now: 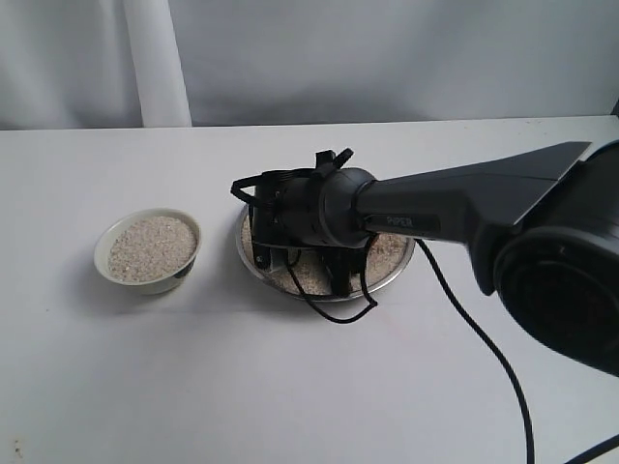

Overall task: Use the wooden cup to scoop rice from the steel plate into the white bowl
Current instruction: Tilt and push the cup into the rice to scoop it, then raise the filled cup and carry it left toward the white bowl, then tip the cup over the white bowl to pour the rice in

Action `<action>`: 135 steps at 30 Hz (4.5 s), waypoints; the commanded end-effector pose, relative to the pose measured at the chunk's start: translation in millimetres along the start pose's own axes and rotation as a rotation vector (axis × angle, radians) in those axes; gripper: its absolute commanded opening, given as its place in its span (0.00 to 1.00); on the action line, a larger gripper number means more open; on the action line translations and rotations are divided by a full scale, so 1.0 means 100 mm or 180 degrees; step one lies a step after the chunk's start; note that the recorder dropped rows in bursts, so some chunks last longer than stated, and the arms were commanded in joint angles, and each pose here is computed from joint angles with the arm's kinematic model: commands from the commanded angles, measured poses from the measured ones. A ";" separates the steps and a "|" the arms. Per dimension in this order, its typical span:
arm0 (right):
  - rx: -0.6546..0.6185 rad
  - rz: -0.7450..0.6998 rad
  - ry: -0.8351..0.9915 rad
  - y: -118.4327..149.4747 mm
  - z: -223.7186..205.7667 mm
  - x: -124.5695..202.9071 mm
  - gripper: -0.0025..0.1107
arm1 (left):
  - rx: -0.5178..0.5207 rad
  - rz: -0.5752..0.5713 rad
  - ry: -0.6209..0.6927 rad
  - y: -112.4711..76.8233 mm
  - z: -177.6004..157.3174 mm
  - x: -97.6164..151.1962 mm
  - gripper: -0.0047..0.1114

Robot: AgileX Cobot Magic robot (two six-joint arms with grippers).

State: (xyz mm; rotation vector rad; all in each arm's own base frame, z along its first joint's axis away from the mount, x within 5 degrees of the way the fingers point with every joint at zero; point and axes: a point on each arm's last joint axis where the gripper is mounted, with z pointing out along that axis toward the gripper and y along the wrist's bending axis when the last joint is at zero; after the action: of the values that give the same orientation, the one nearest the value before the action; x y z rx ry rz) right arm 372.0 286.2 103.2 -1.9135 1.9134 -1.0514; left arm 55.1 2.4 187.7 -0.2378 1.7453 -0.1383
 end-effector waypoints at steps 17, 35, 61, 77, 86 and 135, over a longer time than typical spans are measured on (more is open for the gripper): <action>-0.0285 0.1564 -0.0340 0.06 0.03 -0.02 0.02 | 0.0023 -0.0015 -0.0024 -0.01 0.00 -0.01 0.04; -0.0528 0.2657 -0.0917 0.04 0.00 0.29 0.02 | 0.0023 -0.0015 -0.0024 -0.01 0.00 -0.01 0.04; -0.0273 0.3430 -0.1655 -0.48 -0.62 0.50 0.02 | 0.0023 -0.0015 -0.0024 -0.01 0.00 -0.01 0.04; -0.0003 0.2939 -0.2753 -0.83 -1.08 0.19 0.02 | 0.0023 -0.0015 -0.0024 -0.01 0.00 -0.01 0.04; 0.0392 0.2205 -0.2493 -0.87 -1.30 -0.52 0.02 | 0.0023 -0.0015 -0.0024 -0.01 0.00 -0.01 0.04; 0.1995 -0.0918 -0.0925 -0.28 -1.15 -1.18 0.02 | 0.0023 -0.0015 -0.0024 -0.01 0.00 -0.01 0.04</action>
State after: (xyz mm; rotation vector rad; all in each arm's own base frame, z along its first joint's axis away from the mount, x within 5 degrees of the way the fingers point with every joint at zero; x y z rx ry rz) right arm 335.8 436.6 161.2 -1.8400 1.0702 -1.1071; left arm 55.1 2.4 187.6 -0.2381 1.7472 -0.1381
